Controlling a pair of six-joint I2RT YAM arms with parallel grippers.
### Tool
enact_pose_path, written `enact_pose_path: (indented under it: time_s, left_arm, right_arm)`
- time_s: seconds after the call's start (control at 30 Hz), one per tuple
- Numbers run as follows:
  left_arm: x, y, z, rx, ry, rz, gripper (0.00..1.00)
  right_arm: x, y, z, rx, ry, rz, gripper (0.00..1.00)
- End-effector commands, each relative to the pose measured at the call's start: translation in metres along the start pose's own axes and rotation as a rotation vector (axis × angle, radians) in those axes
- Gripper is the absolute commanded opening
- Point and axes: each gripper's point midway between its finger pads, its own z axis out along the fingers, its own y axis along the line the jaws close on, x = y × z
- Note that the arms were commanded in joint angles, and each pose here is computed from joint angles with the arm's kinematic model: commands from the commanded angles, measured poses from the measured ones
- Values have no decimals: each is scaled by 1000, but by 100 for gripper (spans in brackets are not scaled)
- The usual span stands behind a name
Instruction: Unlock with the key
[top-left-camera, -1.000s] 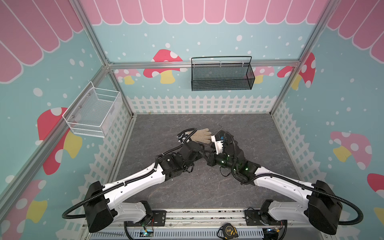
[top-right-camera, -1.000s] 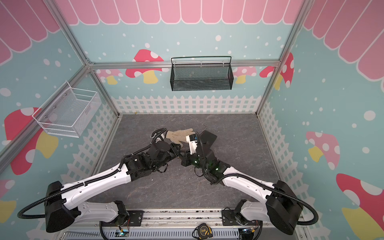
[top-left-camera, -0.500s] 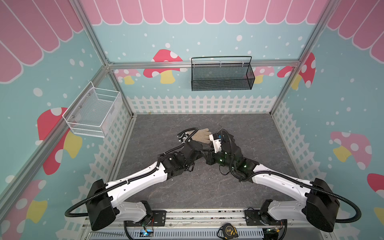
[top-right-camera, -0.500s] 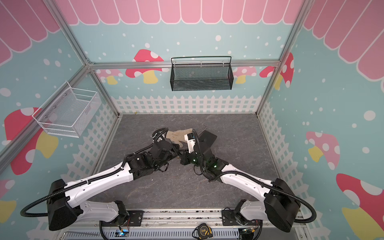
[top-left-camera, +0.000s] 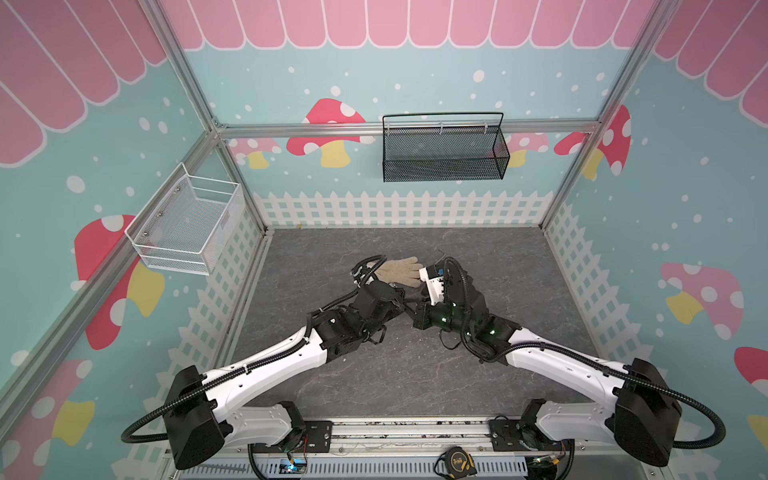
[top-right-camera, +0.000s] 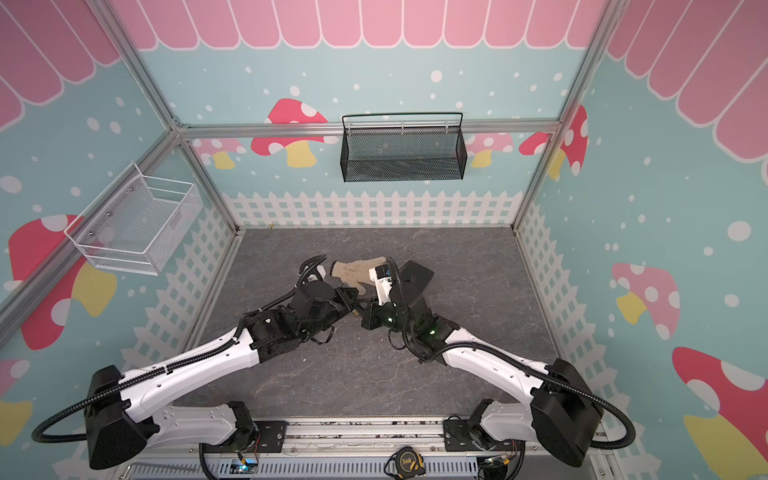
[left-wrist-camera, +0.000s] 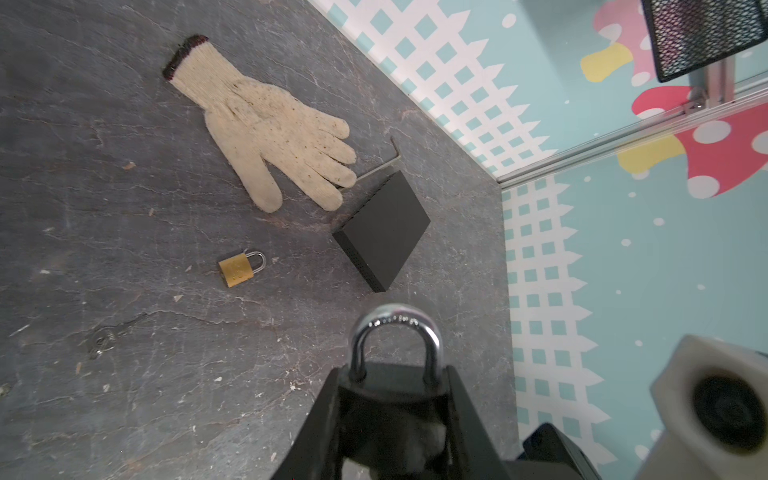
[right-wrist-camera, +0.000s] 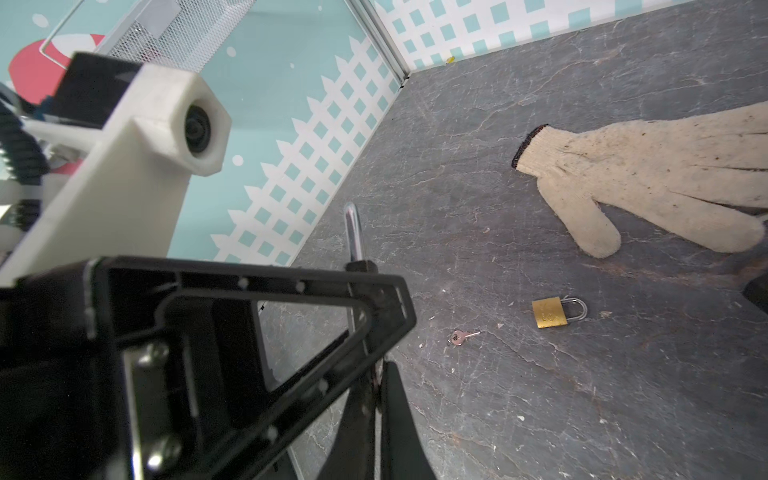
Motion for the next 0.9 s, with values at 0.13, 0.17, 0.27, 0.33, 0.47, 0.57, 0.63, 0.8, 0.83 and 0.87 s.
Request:
enact_pose_path:
  time_s: [0.13, 0.17, 0.27, 0.33, 0.47, 0.57, 0.63, 0.8, 0.83, 0.87]
  left_arm:
    - [20, -39, -7, 215, 131, -46, 0]
    - [21, -41, -8, 227, 139, -47, 0]
    - [24, -45, -10, 259, 163, -62, 0]
    - [27, -48, -11, 274, 180, -70, 0]
    - [30, -42, -6, 247, 187, -70, 0]
    - [31, -44, -5, 256, 192, -84, 0]
    - [32, -44, -3, 256, 190, -88, 0]
    - [31, -44, 0, 269, 180, -104, 0]
    - [32, -45, 0, 278, 179, -111, 0]
    - [32, -45, 1, 283, 180, -118, 0]
  right_arm:
    - [-19, 53, -24, -306, -74, 50, 0]
    - [-20, 53, -26, -321, -78, 61, 0]
    - [-21, 52, -31, -346, -94, 77, 0]
    - [-22, 55, -35, -382, -106, 93, 0]
    - [-20, 66, -41, -455, -87, 113, 0]
    - [-18, 68, -43, -477, -77, 133, 0]
    - [-16, 71, -44, -498, -59, 150, 0]
    - [-12, 75, -45, -553, -31, 205, 0]
    - [-11, 76, -45, -562, -27, 210, 0]
    - [-10, 77, -45, -573, -22, 215, 0]
